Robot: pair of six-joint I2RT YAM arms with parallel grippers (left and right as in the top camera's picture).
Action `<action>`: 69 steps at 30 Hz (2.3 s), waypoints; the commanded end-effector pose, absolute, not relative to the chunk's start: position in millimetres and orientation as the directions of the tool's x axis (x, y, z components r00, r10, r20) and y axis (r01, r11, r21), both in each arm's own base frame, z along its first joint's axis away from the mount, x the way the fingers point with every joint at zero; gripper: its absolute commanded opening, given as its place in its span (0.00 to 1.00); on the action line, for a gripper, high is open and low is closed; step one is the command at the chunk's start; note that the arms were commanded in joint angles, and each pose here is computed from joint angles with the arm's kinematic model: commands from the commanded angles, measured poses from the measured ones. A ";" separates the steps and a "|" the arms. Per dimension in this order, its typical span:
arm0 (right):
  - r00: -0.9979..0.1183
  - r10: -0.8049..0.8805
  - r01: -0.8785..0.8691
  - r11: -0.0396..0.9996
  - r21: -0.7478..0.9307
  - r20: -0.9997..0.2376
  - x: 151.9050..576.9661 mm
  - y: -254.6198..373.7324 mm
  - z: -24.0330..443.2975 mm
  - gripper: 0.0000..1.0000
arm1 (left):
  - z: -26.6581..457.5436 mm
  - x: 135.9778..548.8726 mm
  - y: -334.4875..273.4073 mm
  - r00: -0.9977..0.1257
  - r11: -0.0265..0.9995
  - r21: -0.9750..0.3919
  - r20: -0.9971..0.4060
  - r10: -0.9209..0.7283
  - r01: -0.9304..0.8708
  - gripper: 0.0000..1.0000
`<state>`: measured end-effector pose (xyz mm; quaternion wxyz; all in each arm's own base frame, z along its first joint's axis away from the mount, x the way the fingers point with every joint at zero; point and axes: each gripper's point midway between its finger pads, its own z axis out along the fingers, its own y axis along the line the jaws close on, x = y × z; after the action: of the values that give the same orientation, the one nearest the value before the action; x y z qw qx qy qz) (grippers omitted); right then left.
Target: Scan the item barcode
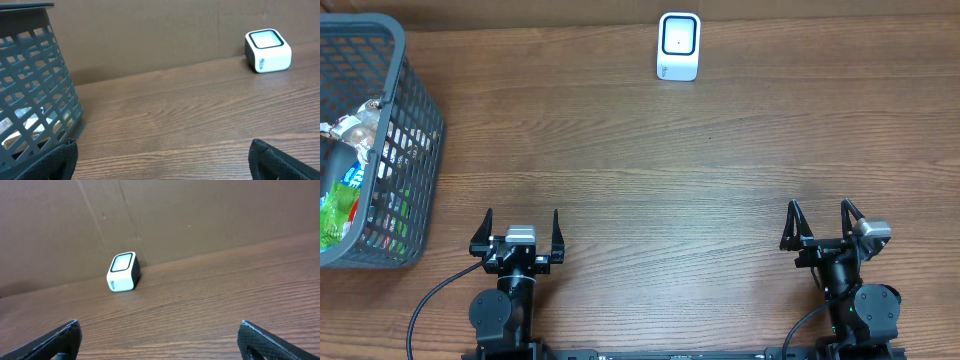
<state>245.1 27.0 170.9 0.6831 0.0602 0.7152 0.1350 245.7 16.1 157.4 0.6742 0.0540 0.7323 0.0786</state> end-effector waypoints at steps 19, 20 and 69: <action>-0.049 0.271 -0.098 0.957 0.275 -0.961 245.1 26.8 170.7 1.00 | 157.1 245.6 15.1 -0.078 0.977 0.214 -0.974 0.212 -0.024 1.00; -0.049 0.271 -0.098 0.957 0.275 -0.961 245.1 26.8 170.7 1.00 | 157.1 245.6 15.2 -0.079 0.977 0.214 -0.974 0.211 -0.024 1.00; -0.063 0.269 -0.148 0.950 0.276 -0.961 243.8 35.8 170.6 1.00 | 158.6 245.9 10.9 -0.067 0.989 0.145 -0.987 0.144 -0.006 1.00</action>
<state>244.8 29.7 170.8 0.6818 0.0549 0.7158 0.1406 245.7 15.9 157.7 0.6751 0.0503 0.7322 0.0748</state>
